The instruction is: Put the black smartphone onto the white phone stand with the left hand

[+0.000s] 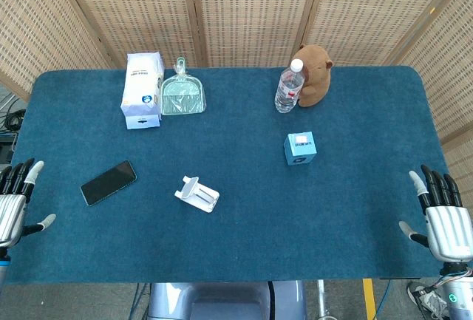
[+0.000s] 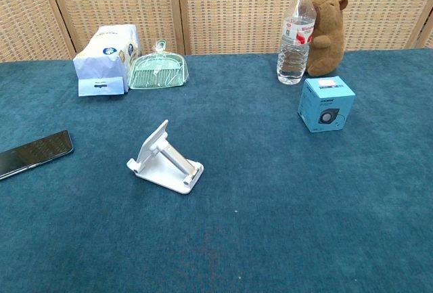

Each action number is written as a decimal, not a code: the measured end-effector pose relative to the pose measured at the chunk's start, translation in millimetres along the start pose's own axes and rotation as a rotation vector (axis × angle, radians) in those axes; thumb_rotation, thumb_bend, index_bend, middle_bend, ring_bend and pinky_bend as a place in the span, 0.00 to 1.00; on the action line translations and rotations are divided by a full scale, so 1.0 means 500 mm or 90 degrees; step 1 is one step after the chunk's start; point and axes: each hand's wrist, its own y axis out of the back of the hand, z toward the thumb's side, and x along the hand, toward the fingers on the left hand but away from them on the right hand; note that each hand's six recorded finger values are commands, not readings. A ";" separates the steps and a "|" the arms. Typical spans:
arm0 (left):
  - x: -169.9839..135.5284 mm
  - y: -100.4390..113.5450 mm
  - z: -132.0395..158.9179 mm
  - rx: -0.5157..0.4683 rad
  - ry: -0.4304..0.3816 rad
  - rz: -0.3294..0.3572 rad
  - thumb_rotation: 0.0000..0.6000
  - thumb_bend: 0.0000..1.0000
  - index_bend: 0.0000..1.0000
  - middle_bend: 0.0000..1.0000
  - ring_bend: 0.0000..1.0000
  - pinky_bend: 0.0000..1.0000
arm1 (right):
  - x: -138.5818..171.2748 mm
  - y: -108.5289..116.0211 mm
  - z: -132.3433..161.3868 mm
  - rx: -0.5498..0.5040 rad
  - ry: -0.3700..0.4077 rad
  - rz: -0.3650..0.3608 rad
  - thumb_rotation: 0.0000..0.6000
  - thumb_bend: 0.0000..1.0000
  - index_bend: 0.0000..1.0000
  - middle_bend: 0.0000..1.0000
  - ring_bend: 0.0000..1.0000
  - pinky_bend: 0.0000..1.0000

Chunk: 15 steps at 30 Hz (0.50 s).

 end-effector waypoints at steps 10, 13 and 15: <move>-0.002 -0.005 -0.005 -0.005 0.003 -0.011 1.00 0.10 0.00 0.00 0.00 0.00 | 0.000 -0.008 0.003 0.007 0.005 0.007 1.00 0.00 0.00 0.00 0.00 0.00; 0.003 -0.013 -0.005 -0.008 0.002 -0.028 1.00 0.21 0.00 0.00 0.00 0.00 | 0.000 -0.005 0.001 0.003 0.003 0.003 1.00 0.00 0.00 0.00 0.00 0.00; 0.009 -0.022 -0.006 -0.013 0.002 -0.050 1.00 0.37 0.00 0.00 0.00 0.00 | -0.001 -0.003 0.000 -0.001 0.001 0.001 1.00 0.00 0.00 0.00 0.00 0.00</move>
